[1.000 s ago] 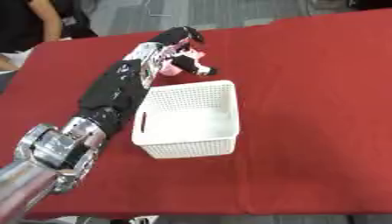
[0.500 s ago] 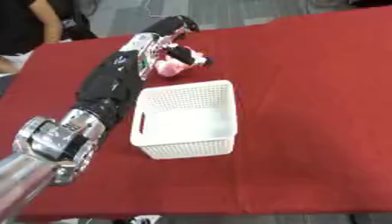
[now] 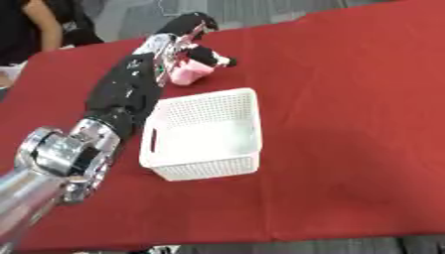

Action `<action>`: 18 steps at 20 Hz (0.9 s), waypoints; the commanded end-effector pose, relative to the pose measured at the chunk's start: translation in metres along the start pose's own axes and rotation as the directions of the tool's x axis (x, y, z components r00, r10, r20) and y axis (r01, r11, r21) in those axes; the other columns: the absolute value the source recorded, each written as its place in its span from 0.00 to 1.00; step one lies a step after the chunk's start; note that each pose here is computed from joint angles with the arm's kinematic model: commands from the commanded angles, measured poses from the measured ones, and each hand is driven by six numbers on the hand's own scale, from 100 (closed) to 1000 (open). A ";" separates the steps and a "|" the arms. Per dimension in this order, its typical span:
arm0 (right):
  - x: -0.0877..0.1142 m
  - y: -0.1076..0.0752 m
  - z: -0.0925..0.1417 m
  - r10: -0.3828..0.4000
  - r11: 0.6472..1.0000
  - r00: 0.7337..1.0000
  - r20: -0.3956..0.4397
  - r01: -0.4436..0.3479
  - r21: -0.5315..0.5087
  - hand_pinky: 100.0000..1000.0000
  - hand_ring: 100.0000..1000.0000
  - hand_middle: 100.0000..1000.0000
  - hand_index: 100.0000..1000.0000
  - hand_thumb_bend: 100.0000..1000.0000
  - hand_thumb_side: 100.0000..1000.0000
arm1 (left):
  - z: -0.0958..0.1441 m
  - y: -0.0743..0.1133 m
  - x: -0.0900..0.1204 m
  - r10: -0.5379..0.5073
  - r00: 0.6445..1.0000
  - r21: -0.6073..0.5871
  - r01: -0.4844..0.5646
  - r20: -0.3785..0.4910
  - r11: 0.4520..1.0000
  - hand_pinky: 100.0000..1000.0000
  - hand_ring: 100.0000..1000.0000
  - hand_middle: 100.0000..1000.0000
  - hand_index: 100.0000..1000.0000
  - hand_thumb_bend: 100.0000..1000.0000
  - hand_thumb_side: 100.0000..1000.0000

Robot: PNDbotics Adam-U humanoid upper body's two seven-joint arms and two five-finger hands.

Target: Pick up objects on the table and place them in the box.

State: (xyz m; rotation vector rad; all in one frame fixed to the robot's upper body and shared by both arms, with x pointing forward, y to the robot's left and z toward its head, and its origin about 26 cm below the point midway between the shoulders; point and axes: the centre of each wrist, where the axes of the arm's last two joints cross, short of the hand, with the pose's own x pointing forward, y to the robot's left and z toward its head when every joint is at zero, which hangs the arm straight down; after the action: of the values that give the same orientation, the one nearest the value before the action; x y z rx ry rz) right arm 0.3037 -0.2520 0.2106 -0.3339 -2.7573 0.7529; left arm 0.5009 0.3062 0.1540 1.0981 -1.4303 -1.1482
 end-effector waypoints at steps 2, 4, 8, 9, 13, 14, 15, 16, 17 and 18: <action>0.003 -0.006 -0.007 0.019 1.000 0.999 0.033 -0.019 0.016 0.56 0.67 0.80 0.75 0.02 0.79 | -0.002 0.029 -0.011 -0.038 0.999 0.061 0.038 -0.008 0.997 0.47 0.61 0.75 0.81 0.57 0.63; 0.003 -0.006 -0.007 0.020 1.000 0.999 0.036 -0.021 0.019 0.56 0.67 0.80 0.75 0.03 0.79 | -0.001 0.030 -0.014 -0.043 0.999 0.060 0.044 -0.010 0.997 0.47 0.61 0.75 0.81 0.57 0.63; 0.003 -0.006 -0.007 0.025 0.999 0.999 0.037 -0.026 0.022 0.56 0.67 0.80 0.75 0.03 0.79 | 0.003 0.033 -0.023 -0.062 0.998 0.058 0.063 -0.025 0.996 0.48 0.62 0.74 0.81 0.57 0.63; 0.003 -0.006 -0.007 0.026 0.999 0.999 0.037 -0.027 0.023 0.56 0.67 0.80 0.75 0.03 0.79 | 0.004 0.034 -0.025 -0.068 0.997 0.057 0.069 -0.026 0.996 0.48 0.62 0.74 0.81 0.57 0.63; 0.003 -0.006 -0.007 0.028 0.999 0.999 0.038 -0.029 0.025 0.56 0.67 0.80 0.75 0.03 0.79 | 0.008 0.037 -0.031 -0.089 0.996 0.051 0.089 -0.010 0.995 0.49 0.62 0.74 0.81 0.57 0.63; 0.003 -0.006 -0.007 0.028 0.999 0.999 0.038 -0.029 0.025 0.56 0.67 0.80 0.75 0.03 0.79 | 0.009 0.037 -0.032 -0.091 0.996 0.050 0.092 -0.006 0.995 0.49 0.62 0.74 0.81 0.57 0.63; 0.003 -0.006 -0.007 0.029 0.999 0.999 0.039 -0.030 0.026 0.56 0.67 0.80 0.75 0.03 0.79 | 0.009 0.037 -0.033 -0.094 0.996 0.047 0.094 -0.002 0.994 0.49 0.62 0.74 0.81 0.57 0.63; 0.003 -0.006 -0.007 0.029 0.999 0.999 0.039 -0.030 0.026 0.56 0.67 0.80 0.75 0.03 0.79 | 0.010 0.037 -0.034 -0.097 0.995 0.045 0.097 0.001 0.994 0.49 0.62 0.74 0.81 0.57 0.63; 0.003 -0.006 -0.007 0.030 0.999 0.999 0.040 -0.031 0.027 0.56 0.67 0.80 0.75 0.03 0.79 | 0.011 0.038 -0.035 -0.103 0.995 0.042 0.103 0.005 0.994 0.49 0.62 0.74 0.81 0.58 0.63; 0.003 -0.006 -0.007 0.031 0.999 0.999 0.041 -0.032 0.028 0.56 0.67 0.80 0.75 0.03 0.79 | 0.012 0.038 -0.037 -0.108 0.994 0.039 0.107 0.008 0.993 0.50 0.63 0.74 0.81 0.58 0.63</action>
State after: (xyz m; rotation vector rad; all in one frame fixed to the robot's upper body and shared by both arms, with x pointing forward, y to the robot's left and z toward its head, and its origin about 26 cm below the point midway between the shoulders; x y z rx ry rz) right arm 0.3037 -0.2528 0.2115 -0.3454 -2.7572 0.7817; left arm 0.4931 0.3329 0.1637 1.1443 -1.4169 -1.2079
